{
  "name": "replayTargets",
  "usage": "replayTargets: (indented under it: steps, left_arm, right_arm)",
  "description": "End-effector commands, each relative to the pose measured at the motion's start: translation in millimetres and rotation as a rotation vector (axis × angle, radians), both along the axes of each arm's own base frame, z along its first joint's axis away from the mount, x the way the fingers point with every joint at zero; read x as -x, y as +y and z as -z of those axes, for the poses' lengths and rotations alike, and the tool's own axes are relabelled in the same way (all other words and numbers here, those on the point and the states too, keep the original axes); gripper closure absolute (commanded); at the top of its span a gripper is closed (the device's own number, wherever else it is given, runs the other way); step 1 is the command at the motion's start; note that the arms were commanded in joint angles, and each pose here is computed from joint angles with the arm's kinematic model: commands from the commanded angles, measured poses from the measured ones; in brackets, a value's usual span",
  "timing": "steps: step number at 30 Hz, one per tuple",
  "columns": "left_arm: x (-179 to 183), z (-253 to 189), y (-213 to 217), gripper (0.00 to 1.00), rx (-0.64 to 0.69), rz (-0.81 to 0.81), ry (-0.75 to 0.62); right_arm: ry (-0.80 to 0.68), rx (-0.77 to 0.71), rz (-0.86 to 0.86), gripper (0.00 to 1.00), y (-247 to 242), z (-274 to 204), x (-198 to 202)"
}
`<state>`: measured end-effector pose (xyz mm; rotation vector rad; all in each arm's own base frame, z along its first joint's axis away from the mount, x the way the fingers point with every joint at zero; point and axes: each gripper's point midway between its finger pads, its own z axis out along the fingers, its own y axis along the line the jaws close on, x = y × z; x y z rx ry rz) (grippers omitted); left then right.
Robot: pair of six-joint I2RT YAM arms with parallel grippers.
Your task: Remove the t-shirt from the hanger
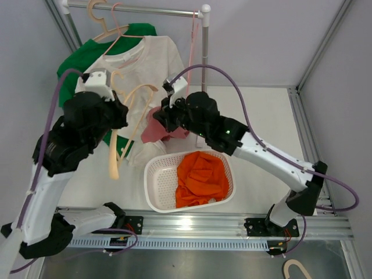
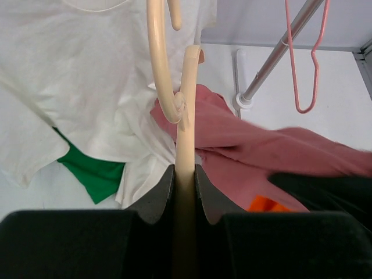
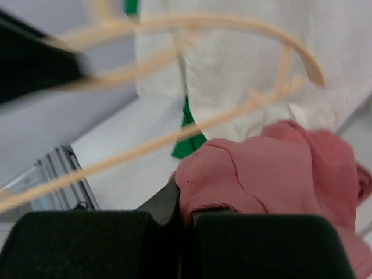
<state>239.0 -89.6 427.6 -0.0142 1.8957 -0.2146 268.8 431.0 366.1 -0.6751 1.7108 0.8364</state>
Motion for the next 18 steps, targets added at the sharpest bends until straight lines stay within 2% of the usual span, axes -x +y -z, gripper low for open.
replayTargets:
  steps: [1, 10, 14, 18]
  left_arm:
    - [-28.2, -14.7, -13.7, 0.99, 0.031, -0.016, -0.066]
    - [-49.8, -15.6, -18.7, 0.99, 0.017, -0.053, -0.088]
    - [-61.0, -21.2, -19.5, 0.99, 0.004, -0.058, -0.119]
    - [-73.6, -31.2, -26.2, 0.99, -0.002, -0.040, -0.151]
  right_arm:
    - [-0.236, -0.197, -0.047, 1.00, -37.5, -142.7, 48.0]
    - [-0.569, -0.443, 0.000, 1.00, -109.3, -311.7, 82.7]
    - [-0.667, -0.511, 0.025, 1.00, -132.1, -350.6, 94.0]
    - [-0.694, -0.526, 0.046, 1.00, -150.5, -359.0, 100.5]
